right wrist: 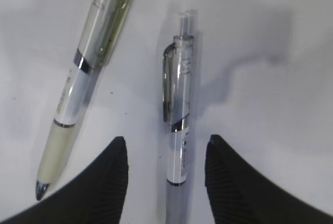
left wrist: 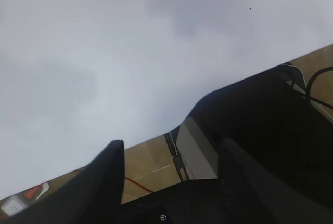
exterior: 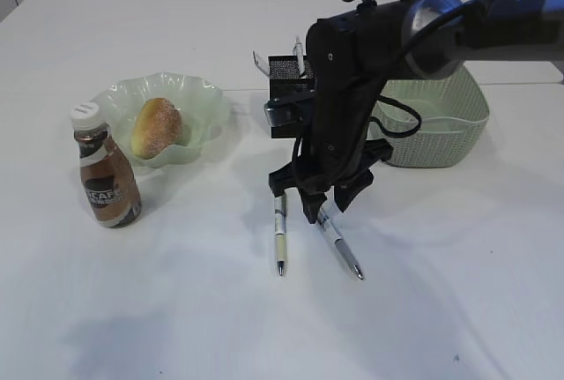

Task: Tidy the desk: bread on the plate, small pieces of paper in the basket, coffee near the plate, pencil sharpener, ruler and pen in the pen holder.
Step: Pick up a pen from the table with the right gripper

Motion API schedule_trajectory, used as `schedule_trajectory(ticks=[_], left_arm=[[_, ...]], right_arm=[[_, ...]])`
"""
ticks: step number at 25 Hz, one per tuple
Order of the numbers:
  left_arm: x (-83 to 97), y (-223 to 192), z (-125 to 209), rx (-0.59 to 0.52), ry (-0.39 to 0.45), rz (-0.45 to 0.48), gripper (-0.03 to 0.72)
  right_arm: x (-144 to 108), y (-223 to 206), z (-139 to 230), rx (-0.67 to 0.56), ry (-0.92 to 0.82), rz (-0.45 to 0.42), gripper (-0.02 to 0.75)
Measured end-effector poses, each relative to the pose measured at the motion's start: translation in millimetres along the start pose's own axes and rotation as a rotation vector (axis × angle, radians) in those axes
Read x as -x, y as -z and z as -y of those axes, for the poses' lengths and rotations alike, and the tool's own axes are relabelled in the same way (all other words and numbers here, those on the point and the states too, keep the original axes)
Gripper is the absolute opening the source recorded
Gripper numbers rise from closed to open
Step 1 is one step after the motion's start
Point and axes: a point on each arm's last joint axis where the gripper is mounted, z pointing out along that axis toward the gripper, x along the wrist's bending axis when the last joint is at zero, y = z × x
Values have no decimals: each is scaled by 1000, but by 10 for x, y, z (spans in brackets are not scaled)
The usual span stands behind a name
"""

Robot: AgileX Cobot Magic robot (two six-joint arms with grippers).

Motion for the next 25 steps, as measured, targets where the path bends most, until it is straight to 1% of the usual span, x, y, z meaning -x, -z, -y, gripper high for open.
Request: schedule_trajectory(ticks=[13, 25], left_arm=[[0, 0, 1, -1, 0, 0, 402], [-2, 0, 12, -13, 0, -2, 402]], right_arm=[[-2, -140, -12, -13, 5, 2, 394], [-17, -139, -134, 11, 7, -1, 394]])
